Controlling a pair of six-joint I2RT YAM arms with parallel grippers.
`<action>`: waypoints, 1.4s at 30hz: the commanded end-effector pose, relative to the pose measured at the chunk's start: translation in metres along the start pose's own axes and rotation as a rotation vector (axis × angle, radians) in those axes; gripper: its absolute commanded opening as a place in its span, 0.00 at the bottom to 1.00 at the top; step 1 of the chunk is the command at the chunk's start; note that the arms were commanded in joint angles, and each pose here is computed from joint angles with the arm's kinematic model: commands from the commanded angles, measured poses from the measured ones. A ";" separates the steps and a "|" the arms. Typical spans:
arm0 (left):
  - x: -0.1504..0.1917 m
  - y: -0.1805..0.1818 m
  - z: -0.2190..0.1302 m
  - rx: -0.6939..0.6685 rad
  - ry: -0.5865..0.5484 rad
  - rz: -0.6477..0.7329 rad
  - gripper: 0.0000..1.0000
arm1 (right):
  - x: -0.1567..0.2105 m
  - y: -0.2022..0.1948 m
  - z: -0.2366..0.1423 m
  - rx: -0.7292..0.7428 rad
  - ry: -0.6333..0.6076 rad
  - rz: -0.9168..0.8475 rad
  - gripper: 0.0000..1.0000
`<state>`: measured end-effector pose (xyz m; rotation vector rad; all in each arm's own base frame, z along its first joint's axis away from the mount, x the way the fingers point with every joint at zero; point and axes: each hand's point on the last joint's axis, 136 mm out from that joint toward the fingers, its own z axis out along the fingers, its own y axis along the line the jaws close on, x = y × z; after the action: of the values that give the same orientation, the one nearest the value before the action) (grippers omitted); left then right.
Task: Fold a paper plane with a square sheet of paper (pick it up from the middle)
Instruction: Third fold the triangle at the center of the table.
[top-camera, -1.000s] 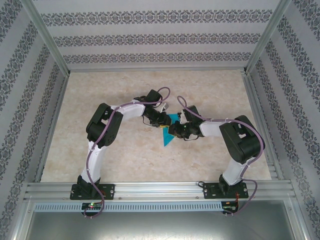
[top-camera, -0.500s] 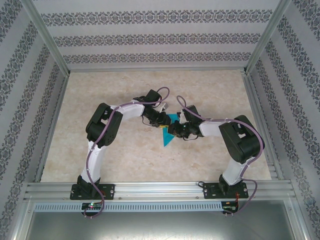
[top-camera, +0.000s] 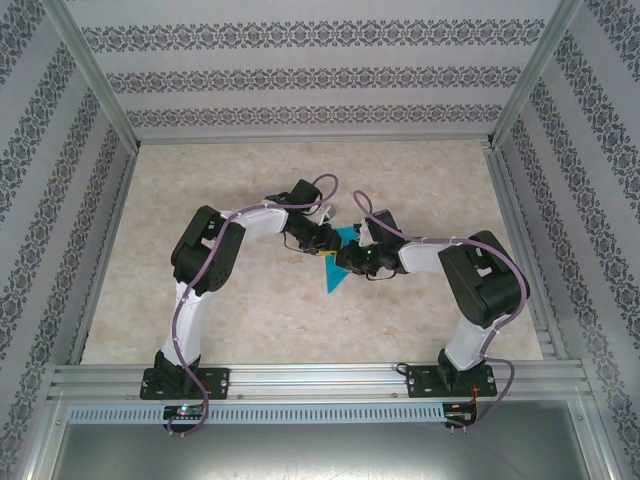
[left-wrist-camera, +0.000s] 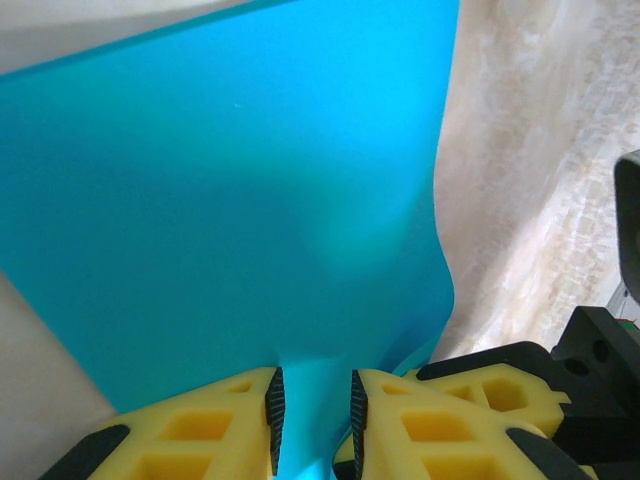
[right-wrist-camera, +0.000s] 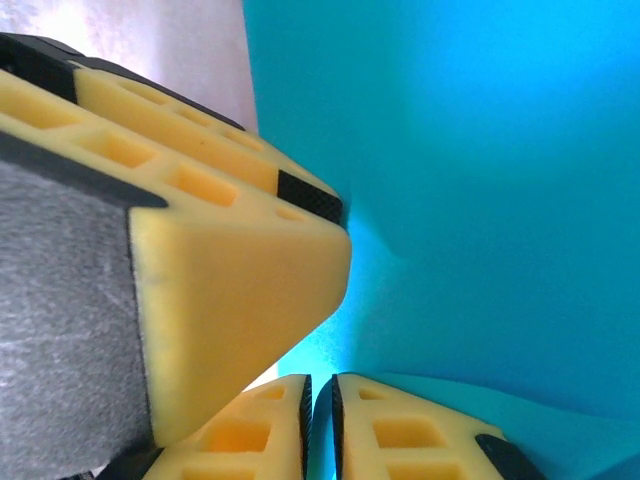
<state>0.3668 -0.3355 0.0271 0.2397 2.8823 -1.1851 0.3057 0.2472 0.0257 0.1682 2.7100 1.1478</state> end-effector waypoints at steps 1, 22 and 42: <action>0.015 0.025 0.011 -0.046 0.047 -0.035 0.29 | -0.008 0.022 -0.008 -0.044 -0.042 -0.057 0.16; 0.015 0.024 0.008 -0.034 0.045 -0.039 0.29 | -0.006 0.005 0.008 -0.019 -0.021 -0.035 0.15; 0.002 0.007 -0.007 0.008 0.007 -0.025 0.34 | 0.008 -0.016 0.016 0.043 0.027 -0.024 0.24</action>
<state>0.3682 -0.3339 0.0295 0.2319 2.8712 -1.2329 0.3066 0.2546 0.0219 0.1239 2.6993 1.1841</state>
